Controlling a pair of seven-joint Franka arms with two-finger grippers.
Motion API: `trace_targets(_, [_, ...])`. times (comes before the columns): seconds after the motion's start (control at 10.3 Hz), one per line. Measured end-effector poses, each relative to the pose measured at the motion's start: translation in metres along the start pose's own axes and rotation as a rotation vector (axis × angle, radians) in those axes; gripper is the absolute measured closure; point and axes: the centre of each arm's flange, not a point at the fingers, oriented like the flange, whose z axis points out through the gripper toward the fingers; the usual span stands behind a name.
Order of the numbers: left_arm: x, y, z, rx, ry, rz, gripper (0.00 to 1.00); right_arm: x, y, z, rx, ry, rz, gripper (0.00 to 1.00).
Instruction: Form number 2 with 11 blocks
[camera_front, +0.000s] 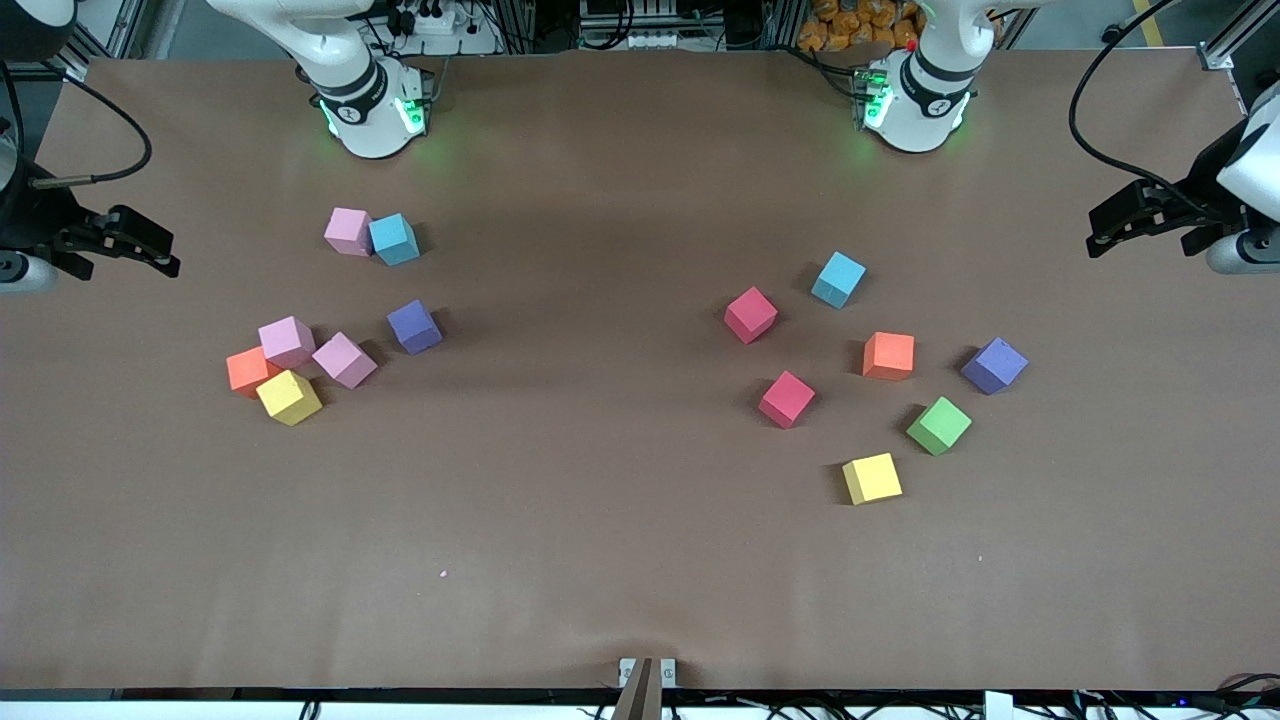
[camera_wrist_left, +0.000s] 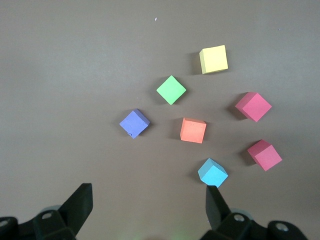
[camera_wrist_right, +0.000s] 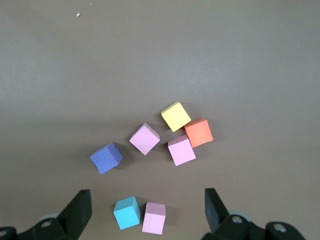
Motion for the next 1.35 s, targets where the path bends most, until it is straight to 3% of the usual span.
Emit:
trace_targets(0.39, [0.001,0.000,0.006,0.001,-0.016,0.002,0.00,0.000,0.000,0.000,0.000,-0.002,0.001,0.00])
trace_targets(0.77, [0.014,0.051,0.066,0.014,-0.131,0.027,0.00,0.000,0.000,0.001,0.001,-0.004,0.002,0.00])
trace_targets(1.06, [0.011,0.113,0.127,0.033,-0.164,-0.061,0.00,0.003,-0.001,0.005,0.001,-0.011,0.000,0.00])
trace_targets(1.35, [-0.010,0.175,0.181,0.047,-0.151,-0.208,0.00,0.006,-0.002,0.011,0.002,-0.022,-0.002,0.00])
